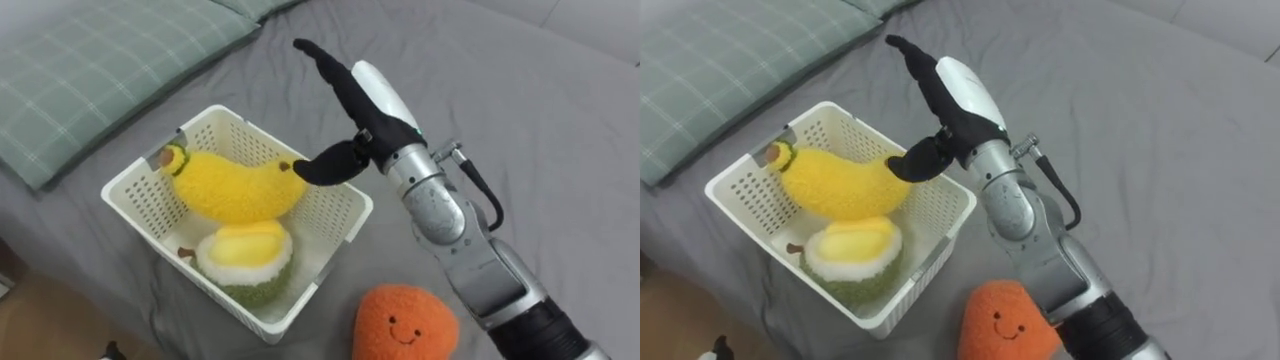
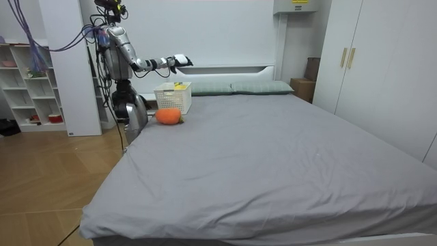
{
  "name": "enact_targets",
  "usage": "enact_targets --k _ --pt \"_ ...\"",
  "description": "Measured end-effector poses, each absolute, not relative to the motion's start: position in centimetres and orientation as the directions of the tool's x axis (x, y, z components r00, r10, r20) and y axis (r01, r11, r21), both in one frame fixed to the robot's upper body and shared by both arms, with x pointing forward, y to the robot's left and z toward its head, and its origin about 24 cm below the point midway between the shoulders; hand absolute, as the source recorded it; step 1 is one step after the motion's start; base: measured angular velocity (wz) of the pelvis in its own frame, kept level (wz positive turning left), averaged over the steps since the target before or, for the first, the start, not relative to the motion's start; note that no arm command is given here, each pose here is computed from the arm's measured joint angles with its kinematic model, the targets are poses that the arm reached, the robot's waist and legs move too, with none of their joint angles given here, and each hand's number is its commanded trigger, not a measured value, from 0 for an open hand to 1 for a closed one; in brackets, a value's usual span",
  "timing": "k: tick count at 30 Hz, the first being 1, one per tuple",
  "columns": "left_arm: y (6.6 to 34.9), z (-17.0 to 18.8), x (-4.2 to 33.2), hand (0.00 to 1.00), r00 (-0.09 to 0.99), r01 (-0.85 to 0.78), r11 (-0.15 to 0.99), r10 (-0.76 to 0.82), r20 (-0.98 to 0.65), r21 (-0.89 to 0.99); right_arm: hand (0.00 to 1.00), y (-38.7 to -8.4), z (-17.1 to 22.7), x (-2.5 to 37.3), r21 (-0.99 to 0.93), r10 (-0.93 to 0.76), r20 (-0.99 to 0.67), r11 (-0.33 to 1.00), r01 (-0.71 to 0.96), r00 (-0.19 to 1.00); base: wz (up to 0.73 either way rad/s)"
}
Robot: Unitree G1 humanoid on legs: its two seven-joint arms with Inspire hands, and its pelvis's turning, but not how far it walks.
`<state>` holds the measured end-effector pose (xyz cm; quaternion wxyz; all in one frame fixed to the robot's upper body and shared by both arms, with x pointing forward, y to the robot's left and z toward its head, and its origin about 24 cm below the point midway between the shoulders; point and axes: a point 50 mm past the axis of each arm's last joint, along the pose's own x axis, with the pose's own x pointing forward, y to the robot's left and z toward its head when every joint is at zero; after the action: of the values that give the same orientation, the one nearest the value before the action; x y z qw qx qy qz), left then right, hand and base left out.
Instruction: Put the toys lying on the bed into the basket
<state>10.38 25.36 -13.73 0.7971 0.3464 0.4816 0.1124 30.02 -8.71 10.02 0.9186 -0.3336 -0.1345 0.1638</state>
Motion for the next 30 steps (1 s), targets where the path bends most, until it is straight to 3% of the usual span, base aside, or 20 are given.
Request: enact_targets --k 10,17,30 --pt "24.7 -14.2 9.2 0.0 0.483 0.155 0.754 0.505 -0.715 0.638 0.0 -13.7 8.1 29.9 -0.545 0.205 0.081 0.828 -0.129 0.976 -0.16" --pt "24.7 -14.3 9.1 0.0 0.468 0.117 0.774 0.51 -0.722 0.623 0.0 -15.4 5.8 28.6 -0.452 0.152 -0.006 0.881 -0.138 0.988 -0.21" --pt "24.3 -14.6 8.9 0.0 0.449 0.073 0.808 0.496 -0.743 0.584 0.0 -17.3 -2.4 24.4 -0.452 0.151 -0.384 0.83 -0.328 0.911 -0.05"
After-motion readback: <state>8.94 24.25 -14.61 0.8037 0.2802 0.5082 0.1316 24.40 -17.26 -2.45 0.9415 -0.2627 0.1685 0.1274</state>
